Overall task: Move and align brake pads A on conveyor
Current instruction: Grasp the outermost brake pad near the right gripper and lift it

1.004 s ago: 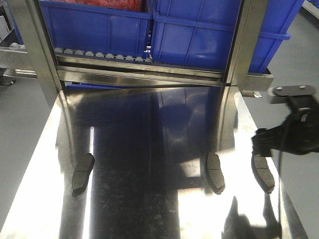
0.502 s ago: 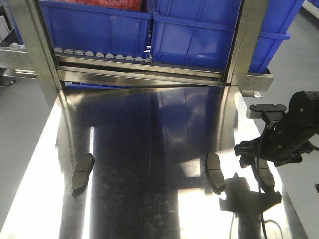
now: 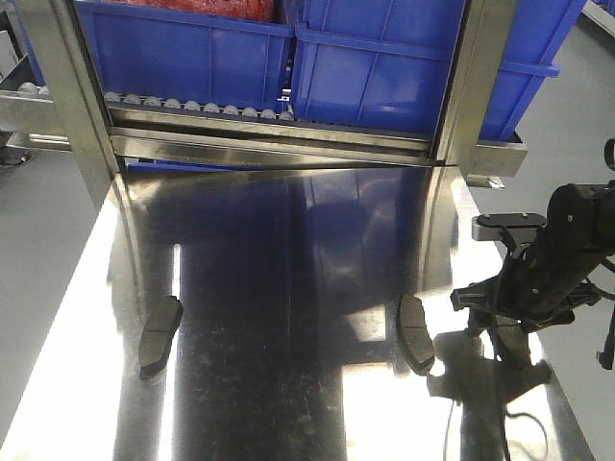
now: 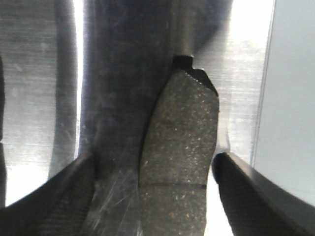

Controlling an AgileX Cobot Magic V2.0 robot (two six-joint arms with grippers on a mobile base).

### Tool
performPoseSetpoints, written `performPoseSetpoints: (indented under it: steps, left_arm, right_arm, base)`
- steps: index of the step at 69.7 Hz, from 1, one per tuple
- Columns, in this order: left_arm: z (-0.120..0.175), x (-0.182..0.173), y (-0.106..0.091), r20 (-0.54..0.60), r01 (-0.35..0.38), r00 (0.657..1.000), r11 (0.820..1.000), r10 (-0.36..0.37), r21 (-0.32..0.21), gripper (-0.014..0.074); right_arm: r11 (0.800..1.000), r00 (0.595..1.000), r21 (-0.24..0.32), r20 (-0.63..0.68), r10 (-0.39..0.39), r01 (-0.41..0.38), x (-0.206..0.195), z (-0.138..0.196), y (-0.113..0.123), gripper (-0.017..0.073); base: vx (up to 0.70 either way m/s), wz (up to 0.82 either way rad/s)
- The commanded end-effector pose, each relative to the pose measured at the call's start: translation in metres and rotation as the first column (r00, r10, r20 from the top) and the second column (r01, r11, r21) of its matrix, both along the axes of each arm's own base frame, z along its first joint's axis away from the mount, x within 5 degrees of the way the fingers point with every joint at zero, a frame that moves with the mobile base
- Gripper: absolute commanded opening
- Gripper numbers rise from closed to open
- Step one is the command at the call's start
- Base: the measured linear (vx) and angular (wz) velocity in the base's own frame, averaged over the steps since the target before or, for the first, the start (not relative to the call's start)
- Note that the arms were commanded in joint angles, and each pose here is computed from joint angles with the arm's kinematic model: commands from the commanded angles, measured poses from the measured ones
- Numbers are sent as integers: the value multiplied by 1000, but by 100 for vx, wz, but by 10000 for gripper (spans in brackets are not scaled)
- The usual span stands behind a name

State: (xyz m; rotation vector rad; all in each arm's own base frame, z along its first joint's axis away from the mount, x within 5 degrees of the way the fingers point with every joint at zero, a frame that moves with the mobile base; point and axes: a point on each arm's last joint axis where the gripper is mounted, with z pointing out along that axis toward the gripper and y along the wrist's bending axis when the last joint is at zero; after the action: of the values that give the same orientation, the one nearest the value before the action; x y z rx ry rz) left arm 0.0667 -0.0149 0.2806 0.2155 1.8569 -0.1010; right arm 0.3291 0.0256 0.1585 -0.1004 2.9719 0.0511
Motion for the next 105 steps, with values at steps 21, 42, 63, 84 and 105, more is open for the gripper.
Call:
performPoseSetpoints:
  steps: [21, 42, 63, 84, 105]
  left_arm:
    - [18, 2, 1, 109, -14, 994, 999, 18, -41, 114]
    - [18, 2, 1, 109, -14, 994, 999, 18, -41, 114]
    - [18, 2, 1, 109, -14, 994, 999, 18, -41, 114]
    - [18, 2, 1, 109, -14, 994, 999, 18, -41, 114]
    - [18, 2, 1, 109, -14, 994, 999, 18, -41, 115]
  right_arm:
    - [1000, 999, 5, 45, 5, -5, 3, 14, 1, 202]
    - [1000, 992, 4, 127, 21, -21, 0, 37, 0, 22]
    - [999, 944, -30, 327, 50, -43, -21, 89, -4, 17]
    - [999, 831, -25, 555, 46, -38, -88, 119, -9, 17]
    - [999, 620, -14, 784, 31, -32, -171, 144, -14, 17]
  base:
    - [0, 0]
    - [0, 0]
    - [0, 0]
    - [0, 0]
    - [0, 0]
